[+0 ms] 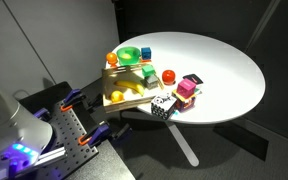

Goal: Put the banana on the table

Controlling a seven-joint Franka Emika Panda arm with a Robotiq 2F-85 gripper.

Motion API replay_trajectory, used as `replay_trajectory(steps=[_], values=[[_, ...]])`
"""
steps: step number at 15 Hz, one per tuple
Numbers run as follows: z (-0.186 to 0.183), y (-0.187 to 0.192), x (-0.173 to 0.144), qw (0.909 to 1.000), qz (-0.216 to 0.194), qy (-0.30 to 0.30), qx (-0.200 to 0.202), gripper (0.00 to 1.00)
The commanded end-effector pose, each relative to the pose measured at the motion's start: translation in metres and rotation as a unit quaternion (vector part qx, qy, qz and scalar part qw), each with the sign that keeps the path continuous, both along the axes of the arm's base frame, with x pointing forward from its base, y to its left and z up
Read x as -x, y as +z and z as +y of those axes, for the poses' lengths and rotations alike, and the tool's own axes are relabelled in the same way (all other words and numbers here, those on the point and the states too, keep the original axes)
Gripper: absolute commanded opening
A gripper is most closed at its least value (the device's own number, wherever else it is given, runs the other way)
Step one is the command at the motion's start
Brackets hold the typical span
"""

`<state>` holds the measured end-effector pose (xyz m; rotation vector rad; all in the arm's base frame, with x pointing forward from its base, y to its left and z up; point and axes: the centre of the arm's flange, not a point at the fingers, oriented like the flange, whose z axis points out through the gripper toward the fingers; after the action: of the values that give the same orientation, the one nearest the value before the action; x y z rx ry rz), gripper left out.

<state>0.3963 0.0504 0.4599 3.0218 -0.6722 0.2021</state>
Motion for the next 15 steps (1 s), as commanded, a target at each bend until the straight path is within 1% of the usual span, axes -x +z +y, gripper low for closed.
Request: replay_trajectory(steps=[1, 5, 8, 13, 14, 15], values=[[-0.004, -0.01, -0.023, 0.9992, 0.03, -0.016, 0.02, 1.0], [-0.008, -0.038, -0.034, 0.9978, 0.064, -0.002, 0.02, 1.0], [-0.012, -0.057, -0.042, 0.9964, 0.083, 0.009, 0.01, 1.0], [-0.019, -0.076, -0.053, 0.995, 0.097, 0.026, -0.002, 1.0], [-0.017, -0.078, -0.041, 0.9952, 0.097, 0.014, 0.002, 1.0], [-0.018, -0.081, -0.042, 0.9949, 0.1, 0.014, 0.001, 1.0]])
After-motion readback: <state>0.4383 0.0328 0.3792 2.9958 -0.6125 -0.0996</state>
